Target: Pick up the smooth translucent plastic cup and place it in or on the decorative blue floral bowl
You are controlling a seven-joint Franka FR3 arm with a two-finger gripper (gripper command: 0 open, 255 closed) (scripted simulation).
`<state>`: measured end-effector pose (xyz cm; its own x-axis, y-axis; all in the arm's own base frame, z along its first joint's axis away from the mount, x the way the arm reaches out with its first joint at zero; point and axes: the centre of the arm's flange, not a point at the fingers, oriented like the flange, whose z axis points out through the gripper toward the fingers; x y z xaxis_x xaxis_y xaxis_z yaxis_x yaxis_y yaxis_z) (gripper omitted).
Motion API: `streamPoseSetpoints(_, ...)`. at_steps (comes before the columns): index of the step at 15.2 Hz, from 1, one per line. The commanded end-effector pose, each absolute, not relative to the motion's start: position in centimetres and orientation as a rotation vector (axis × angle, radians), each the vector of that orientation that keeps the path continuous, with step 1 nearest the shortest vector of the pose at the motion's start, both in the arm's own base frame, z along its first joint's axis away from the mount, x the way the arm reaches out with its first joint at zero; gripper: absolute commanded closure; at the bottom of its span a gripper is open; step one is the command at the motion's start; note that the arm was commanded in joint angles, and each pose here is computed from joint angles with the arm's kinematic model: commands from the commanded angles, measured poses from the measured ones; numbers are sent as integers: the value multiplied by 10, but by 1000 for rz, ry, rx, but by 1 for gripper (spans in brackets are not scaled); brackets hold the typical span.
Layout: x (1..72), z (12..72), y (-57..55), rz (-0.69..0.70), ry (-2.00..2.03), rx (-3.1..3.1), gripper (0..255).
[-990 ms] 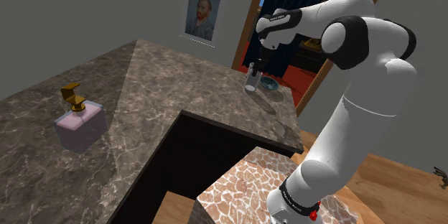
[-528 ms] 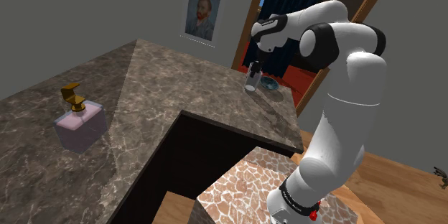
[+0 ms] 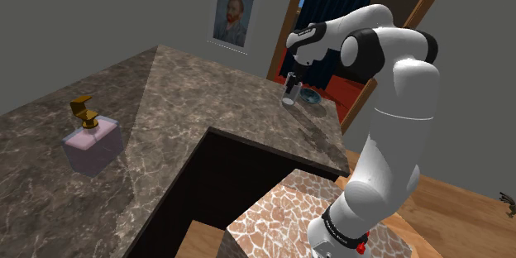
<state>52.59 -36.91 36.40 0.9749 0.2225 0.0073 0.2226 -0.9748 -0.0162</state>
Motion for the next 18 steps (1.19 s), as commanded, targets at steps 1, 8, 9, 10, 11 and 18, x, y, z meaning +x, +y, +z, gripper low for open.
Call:
streamPoseSetpoints(1, 526, 363, -369, -8, -350, -3105, 0)
streamPoseSetpoints(8, 526, 363, -369, -8, -350, -3105, 255)
streamPoseSetpoints(9, 526, 363, -369, -8, -350, -3105, 255)
streamPoseSetpoints(10, 526, 363, -369, -8, -350, -3105, 255)
streamPoseSetpoints(11, 526, 363, -369, -8, -350, -3105, 255)
streamPoseSetpoints(18, 526, 385, -369, -8, -350, -3105, 255)
